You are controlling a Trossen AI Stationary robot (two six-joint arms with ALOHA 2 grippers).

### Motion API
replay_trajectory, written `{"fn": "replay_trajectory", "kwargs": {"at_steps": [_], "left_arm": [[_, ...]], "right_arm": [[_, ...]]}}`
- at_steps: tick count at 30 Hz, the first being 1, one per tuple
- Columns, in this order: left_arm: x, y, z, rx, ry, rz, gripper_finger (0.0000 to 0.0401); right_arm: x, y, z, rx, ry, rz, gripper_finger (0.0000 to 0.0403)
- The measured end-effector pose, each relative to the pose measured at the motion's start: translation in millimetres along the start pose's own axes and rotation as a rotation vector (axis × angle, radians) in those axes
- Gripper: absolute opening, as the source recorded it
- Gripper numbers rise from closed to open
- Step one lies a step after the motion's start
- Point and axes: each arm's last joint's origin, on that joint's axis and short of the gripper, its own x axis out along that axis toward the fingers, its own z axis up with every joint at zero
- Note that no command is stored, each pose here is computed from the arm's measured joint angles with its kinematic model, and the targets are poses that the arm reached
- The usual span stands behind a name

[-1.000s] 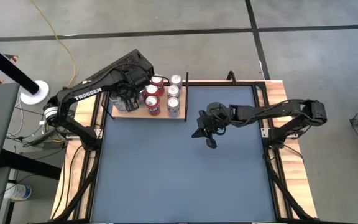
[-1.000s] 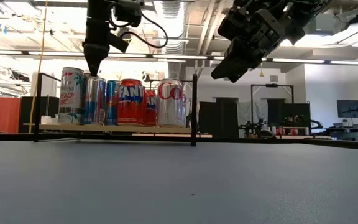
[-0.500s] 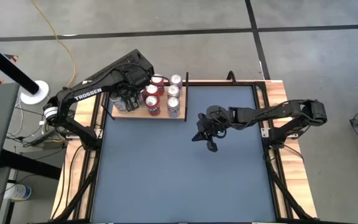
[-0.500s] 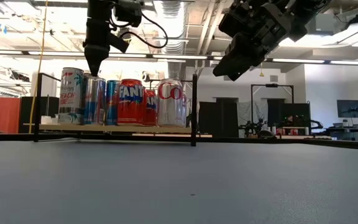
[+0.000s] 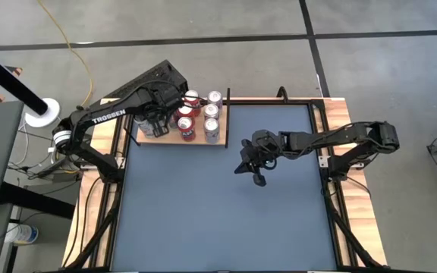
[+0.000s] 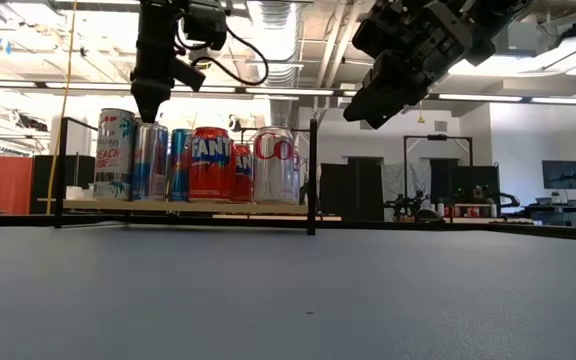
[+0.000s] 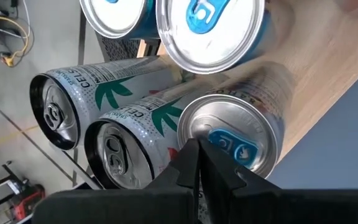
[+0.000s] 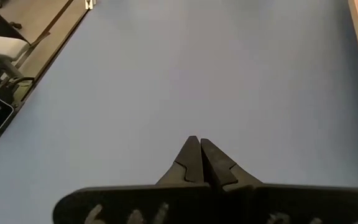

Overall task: Place canned beverage on shelf
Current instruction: Adjust the blue cans on the shelf

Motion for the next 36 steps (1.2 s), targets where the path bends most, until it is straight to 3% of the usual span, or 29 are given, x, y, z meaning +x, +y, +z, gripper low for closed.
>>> {"fn": "replay_trajectory", "kwargs": {"at_steps": [17, 36], "left_arm": [[-15.5, -10.3, 6.2, 0.006, -0.069, -0.104, 0.0000], [-15.8, -9.8, 6.5, 0.023, -0.072, -0.087, 0.0000]], "right_arm": [[-0.1, -0.1, 0.1, 0.000, -0.001, 0.000, 0.0000], [-0.1, -0.3, 0.1, 0.000, -0.001, -0.001, 0.0000]]}}
